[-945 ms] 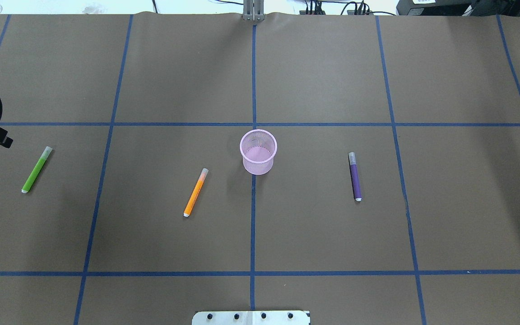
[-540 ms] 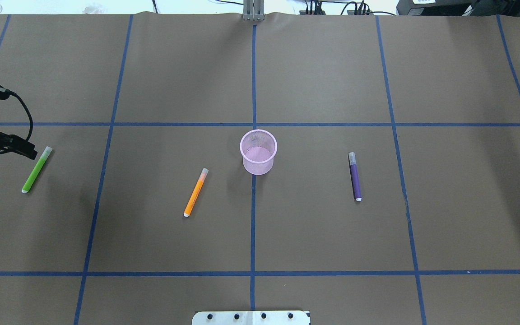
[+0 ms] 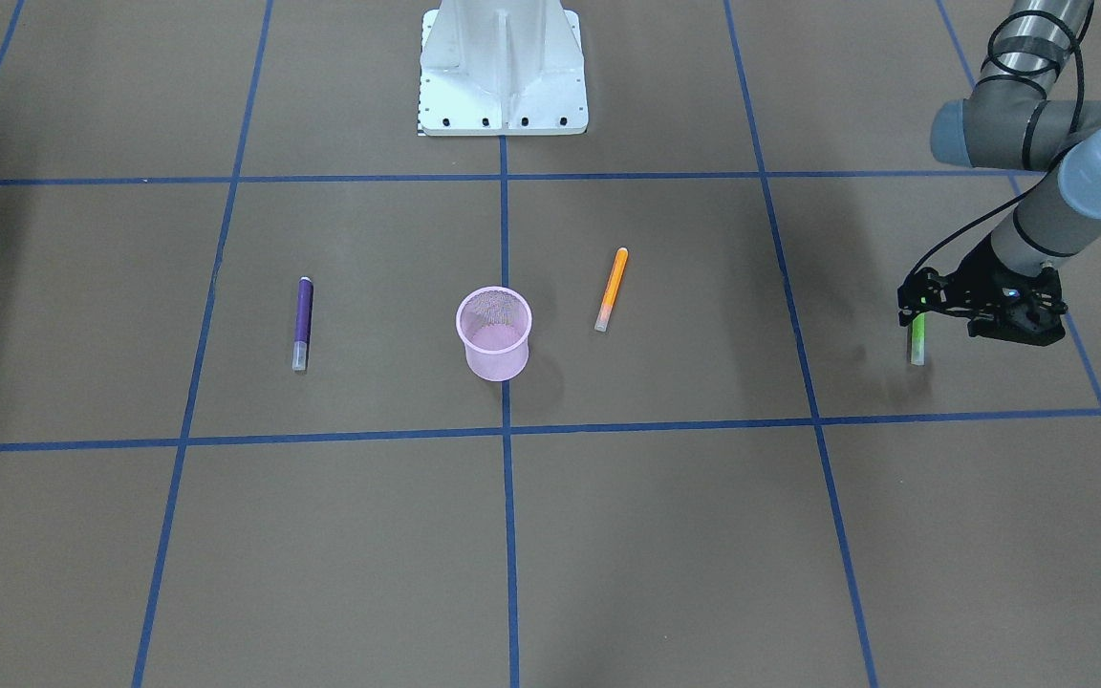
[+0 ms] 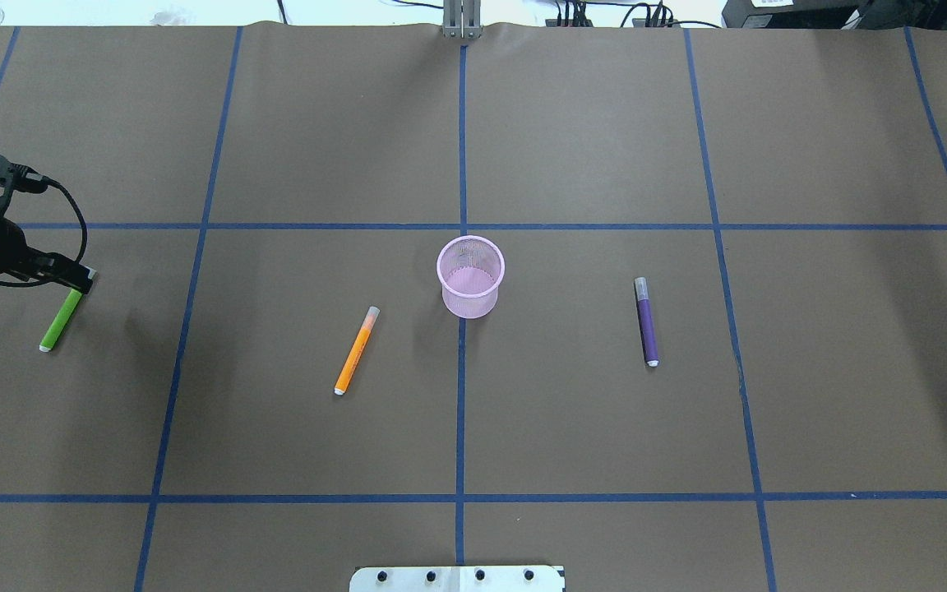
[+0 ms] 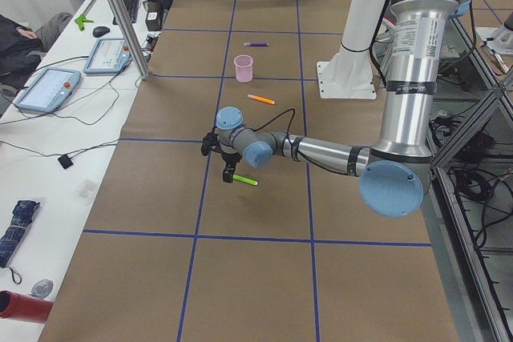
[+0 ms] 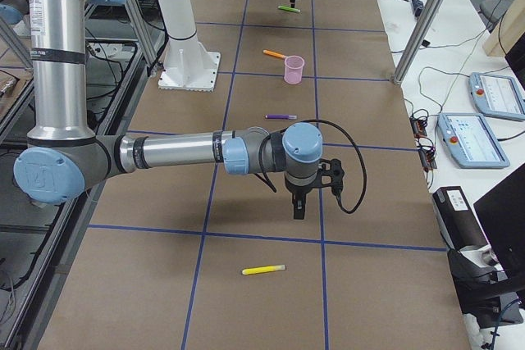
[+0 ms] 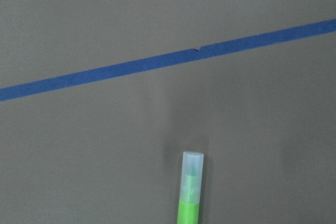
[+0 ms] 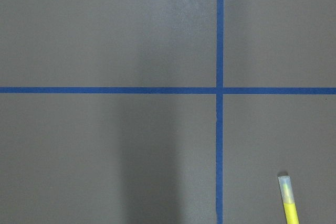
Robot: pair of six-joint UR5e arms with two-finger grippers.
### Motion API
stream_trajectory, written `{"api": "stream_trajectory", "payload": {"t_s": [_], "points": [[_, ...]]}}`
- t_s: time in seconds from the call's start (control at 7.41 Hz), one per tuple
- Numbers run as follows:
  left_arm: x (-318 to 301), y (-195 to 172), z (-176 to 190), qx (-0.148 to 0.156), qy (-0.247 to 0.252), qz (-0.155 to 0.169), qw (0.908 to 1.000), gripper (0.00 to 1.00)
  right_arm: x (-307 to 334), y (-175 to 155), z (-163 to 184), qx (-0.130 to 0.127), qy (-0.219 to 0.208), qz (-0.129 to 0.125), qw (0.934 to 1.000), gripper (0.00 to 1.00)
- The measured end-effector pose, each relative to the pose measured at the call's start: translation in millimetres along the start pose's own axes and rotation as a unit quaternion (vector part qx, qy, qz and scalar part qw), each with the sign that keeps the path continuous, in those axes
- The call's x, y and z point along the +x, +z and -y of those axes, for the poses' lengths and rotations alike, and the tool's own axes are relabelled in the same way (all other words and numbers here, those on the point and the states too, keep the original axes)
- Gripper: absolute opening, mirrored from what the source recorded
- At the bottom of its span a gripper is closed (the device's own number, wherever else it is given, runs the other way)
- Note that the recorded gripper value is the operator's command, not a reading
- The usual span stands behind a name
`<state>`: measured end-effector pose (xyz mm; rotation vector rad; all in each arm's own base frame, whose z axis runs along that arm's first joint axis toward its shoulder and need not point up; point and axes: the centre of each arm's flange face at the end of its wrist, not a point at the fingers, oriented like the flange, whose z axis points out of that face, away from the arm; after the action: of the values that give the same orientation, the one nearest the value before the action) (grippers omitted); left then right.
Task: Collect pens into pen holder
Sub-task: 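Move the left gripper down over the green marker, then close the left gripper around the green marker's cap end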
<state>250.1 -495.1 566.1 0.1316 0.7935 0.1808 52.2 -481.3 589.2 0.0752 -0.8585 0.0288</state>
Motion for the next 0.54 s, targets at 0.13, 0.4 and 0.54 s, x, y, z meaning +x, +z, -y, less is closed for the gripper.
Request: {"api": "stream_trajectory", "payload": {"t_s": [0.13,0.4,0.54], "points": [[3.9,5.2,0.6,-0.003,0.003,0.001,1.0000,0.89,-2.2,0.0,2.1,0.000,-0.002,-0.001,1.0000,1.00],[12.1,17.8,1.7,-0.003,0.012,0.014,0.9998,0.79,-7.2,0.3,6.3,0.000,-0.006,0.000,1.0000,1.00],[13.9,22.2,2.1,-0.003,0.016,0.018,0.9997,0.69,-8.1,0.3,6.9,-0.001,-0.006,0.001,1.0000,1.00]]}}
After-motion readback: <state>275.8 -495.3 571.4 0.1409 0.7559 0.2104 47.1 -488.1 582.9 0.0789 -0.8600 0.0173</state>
